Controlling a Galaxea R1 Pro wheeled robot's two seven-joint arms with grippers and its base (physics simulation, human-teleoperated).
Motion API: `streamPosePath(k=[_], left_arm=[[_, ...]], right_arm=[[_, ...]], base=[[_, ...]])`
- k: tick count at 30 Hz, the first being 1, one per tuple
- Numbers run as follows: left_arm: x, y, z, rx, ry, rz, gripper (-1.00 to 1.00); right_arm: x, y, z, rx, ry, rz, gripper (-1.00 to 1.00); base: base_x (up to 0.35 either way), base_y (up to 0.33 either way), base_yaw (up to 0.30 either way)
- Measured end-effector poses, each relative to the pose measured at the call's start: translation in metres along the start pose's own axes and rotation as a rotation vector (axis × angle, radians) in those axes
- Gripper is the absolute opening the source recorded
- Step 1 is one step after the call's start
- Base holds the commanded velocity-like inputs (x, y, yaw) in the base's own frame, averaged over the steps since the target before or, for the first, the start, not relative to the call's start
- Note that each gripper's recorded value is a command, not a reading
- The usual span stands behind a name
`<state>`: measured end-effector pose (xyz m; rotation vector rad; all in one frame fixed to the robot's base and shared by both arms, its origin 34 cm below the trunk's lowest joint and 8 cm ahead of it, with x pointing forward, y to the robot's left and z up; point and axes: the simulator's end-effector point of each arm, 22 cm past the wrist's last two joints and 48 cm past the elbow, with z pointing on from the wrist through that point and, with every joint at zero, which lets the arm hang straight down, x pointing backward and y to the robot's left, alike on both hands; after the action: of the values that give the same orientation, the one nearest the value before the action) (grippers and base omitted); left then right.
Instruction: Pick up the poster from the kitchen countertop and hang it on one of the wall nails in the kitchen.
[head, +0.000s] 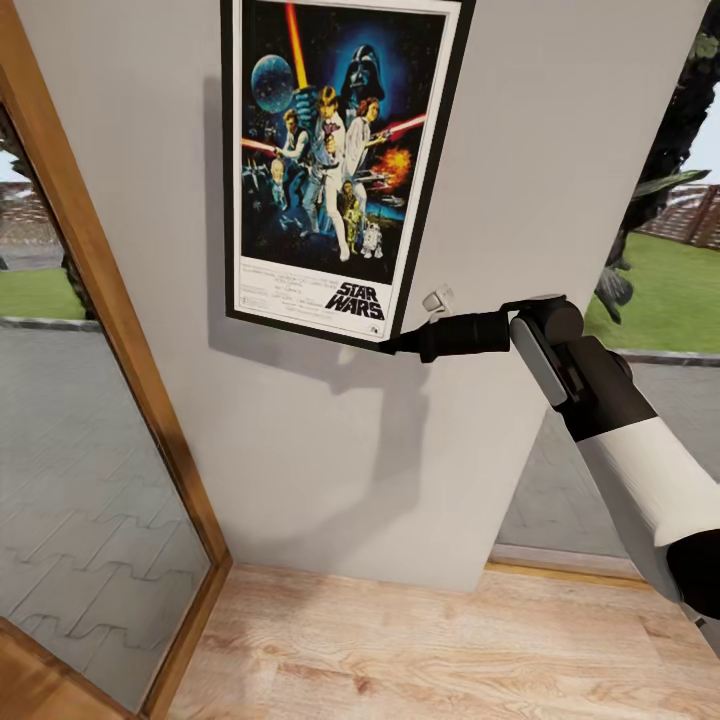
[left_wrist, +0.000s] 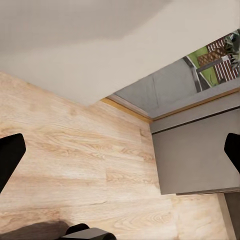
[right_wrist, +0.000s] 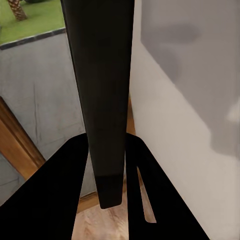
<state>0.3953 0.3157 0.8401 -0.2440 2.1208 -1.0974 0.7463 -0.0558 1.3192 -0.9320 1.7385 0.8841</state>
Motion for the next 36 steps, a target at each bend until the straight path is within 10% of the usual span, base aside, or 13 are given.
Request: streamPosePath(k=[36], left_arm=[[-0.002, 0.002, -0.002, -0.004, 0.003, 0.005, 1.00]], right_arm=[[-0.002, 0.019, 0.026, -0.018, 0.034, 0.062, -1.00]], base=[[0.000, 0.000, 0.000]])
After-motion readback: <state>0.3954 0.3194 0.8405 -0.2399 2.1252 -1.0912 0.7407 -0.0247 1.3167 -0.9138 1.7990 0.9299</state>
